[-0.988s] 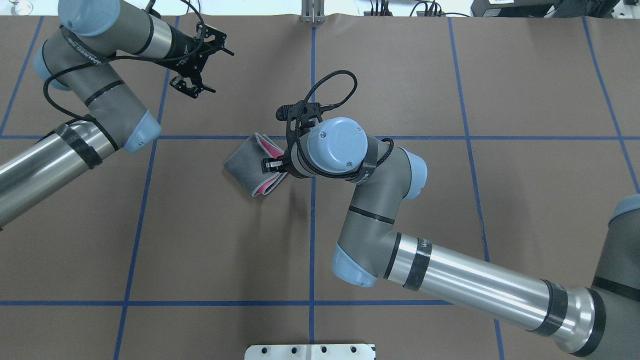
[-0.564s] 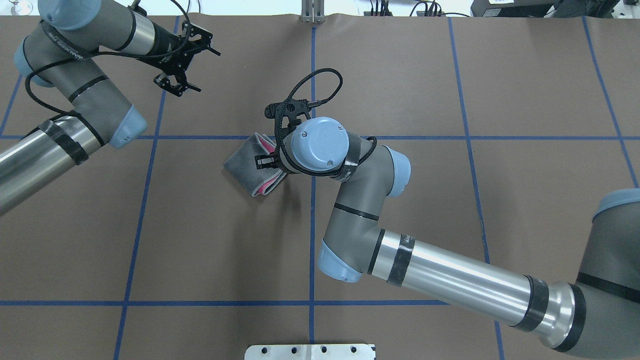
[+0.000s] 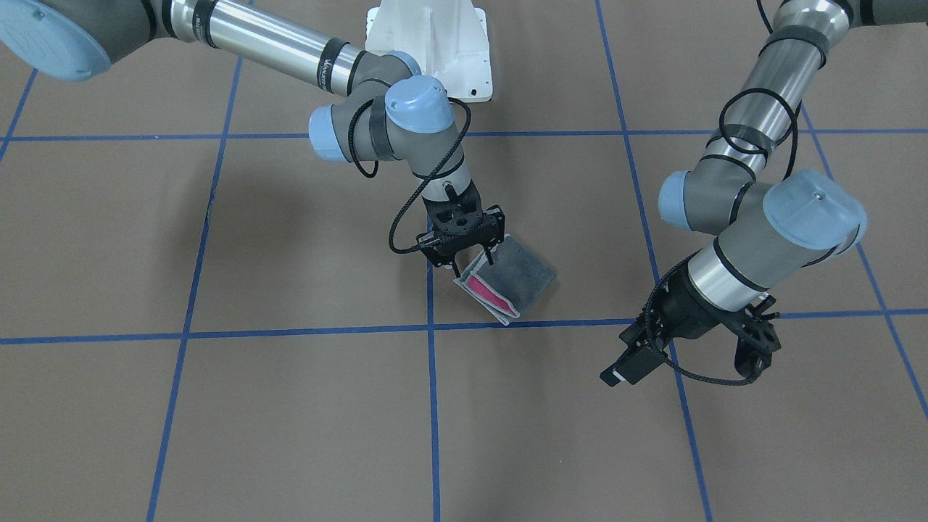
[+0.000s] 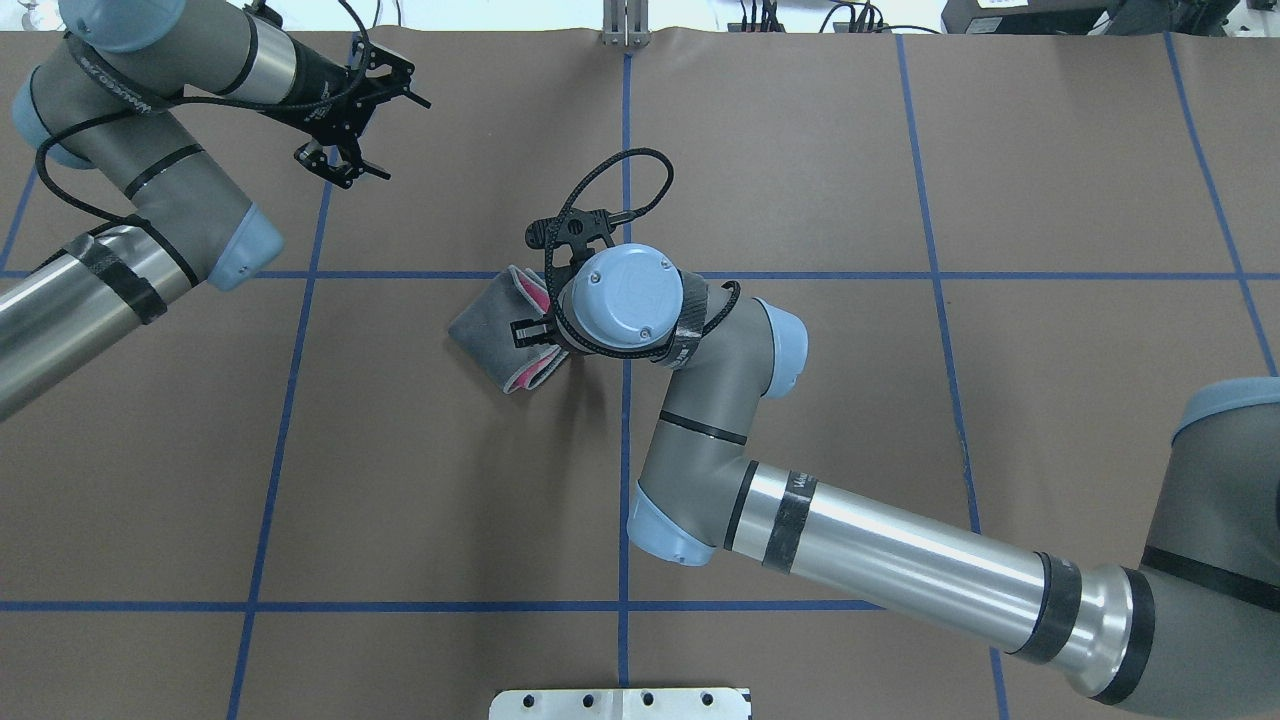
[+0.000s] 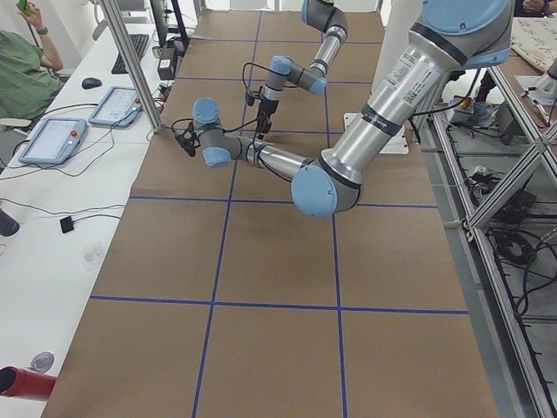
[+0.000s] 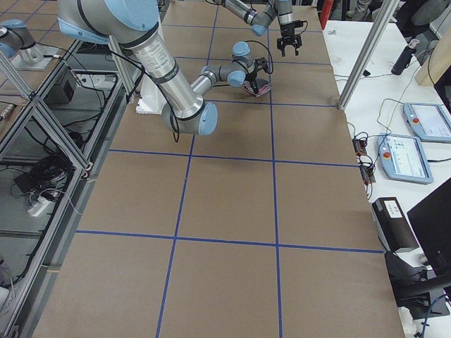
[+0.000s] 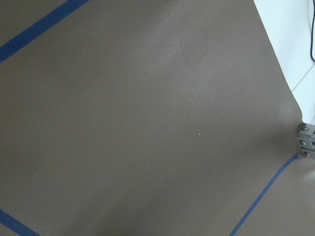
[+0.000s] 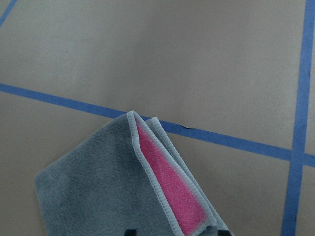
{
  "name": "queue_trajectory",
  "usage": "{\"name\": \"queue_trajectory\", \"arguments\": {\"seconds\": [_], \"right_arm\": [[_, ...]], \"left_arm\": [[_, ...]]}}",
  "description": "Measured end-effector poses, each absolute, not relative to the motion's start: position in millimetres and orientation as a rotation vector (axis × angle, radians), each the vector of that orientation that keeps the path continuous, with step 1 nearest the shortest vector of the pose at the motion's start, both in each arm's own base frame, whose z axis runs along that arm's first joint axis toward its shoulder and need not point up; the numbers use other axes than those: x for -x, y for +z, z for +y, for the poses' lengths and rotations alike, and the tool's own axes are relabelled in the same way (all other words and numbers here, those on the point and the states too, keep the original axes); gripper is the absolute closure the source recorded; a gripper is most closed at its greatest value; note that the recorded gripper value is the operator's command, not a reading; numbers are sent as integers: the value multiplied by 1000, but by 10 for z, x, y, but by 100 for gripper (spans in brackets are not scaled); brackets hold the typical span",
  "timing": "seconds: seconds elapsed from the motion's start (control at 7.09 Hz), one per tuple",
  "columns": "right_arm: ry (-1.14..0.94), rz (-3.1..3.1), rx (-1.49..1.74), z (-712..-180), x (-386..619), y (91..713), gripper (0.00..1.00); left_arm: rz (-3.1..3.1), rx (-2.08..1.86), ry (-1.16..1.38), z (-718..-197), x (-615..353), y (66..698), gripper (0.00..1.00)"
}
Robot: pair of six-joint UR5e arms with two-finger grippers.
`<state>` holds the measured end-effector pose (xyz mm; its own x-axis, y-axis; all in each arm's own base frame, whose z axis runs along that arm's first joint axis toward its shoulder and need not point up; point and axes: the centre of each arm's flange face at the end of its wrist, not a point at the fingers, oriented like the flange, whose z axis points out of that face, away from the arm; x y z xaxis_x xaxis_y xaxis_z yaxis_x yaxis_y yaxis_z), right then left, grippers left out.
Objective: Fold towel twice with both arms
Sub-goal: 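Grasp the folded towel's top edge with the right gripper and hold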
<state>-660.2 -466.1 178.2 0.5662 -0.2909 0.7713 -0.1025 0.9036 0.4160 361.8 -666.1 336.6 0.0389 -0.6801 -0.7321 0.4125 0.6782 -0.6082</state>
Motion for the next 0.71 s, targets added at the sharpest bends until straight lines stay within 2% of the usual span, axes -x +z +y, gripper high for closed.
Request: {"name": "queue_trajectory", "arguments": {"seconds": [0.42, 0.71], "right_arm": [[-122, -959, -454, -4629, 6714, 1752, 45], [-122, -955, -455, -4636, 6750, 1731, 46]], "left_arm": [[1269, 251, -846, -6657, -3600, 3465, 0], [1266, 250, -846, -6658, -3597, 3482, 0]]}}
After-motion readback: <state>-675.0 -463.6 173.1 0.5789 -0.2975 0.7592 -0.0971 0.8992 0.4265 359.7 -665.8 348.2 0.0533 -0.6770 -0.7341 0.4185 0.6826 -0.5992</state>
